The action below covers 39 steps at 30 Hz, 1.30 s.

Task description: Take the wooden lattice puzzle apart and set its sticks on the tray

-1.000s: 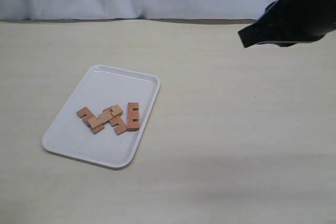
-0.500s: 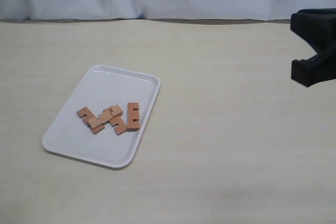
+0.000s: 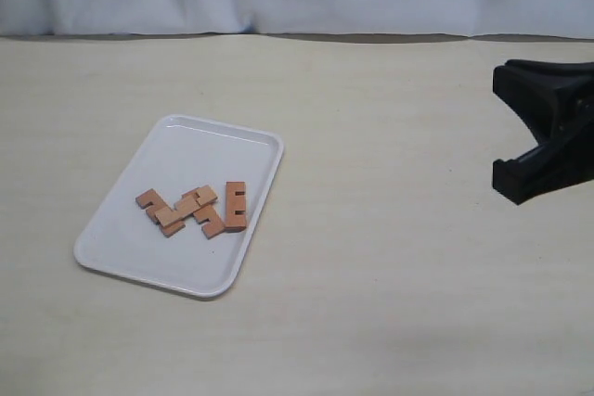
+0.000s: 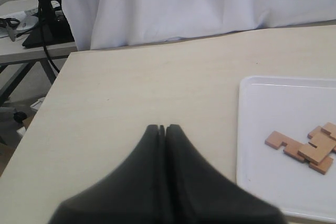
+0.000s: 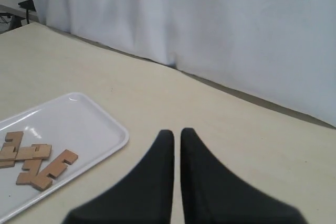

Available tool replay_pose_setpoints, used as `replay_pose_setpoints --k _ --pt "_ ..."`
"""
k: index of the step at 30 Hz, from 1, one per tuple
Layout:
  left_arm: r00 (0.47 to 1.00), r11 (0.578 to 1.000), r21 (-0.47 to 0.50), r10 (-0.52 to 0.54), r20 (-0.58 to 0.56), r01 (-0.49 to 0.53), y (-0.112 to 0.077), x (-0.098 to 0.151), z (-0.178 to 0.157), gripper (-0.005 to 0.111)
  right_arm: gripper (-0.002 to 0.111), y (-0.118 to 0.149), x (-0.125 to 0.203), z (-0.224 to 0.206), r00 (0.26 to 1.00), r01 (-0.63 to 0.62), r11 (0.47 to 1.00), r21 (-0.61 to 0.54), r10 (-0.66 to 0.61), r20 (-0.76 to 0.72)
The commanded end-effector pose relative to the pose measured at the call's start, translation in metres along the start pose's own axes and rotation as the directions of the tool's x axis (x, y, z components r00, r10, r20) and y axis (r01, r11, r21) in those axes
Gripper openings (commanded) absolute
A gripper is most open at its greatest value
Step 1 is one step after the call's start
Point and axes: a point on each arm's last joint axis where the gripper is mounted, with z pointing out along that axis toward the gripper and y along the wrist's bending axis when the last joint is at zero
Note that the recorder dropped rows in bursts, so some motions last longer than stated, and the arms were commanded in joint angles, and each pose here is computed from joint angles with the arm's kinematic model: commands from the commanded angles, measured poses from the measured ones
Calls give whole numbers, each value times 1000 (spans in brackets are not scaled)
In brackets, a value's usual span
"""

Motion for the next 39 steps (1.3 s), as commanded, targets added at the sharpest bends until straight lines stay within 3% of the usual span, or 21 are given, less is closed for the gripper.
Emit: replay_pose_setpoints --k 1,10,21,23,39 --pt "1000 1000 0 0 18 0 0 -1 0 0 4 2 19 -8 1000 -5 1000 1 5 12" --pt "1000 1000 0 0 18 0 0 -1 0 0 4 6 64 -37 1000 -8 1000 15 8 22" --pt "1000 1000 0 0 18 0 0 -1 0 0 4 -6 109 -70 992 -65 965 254 34 123" --pt "1000 1000 0 0 18 0 0 -1 0 0 4 -6 120 -75 997 -71 956 285 63 39" --pt "1000 1000 0 0 18 0 0 -1 0 0 4 -5 131 -88 996 -84 936 342 89 2"
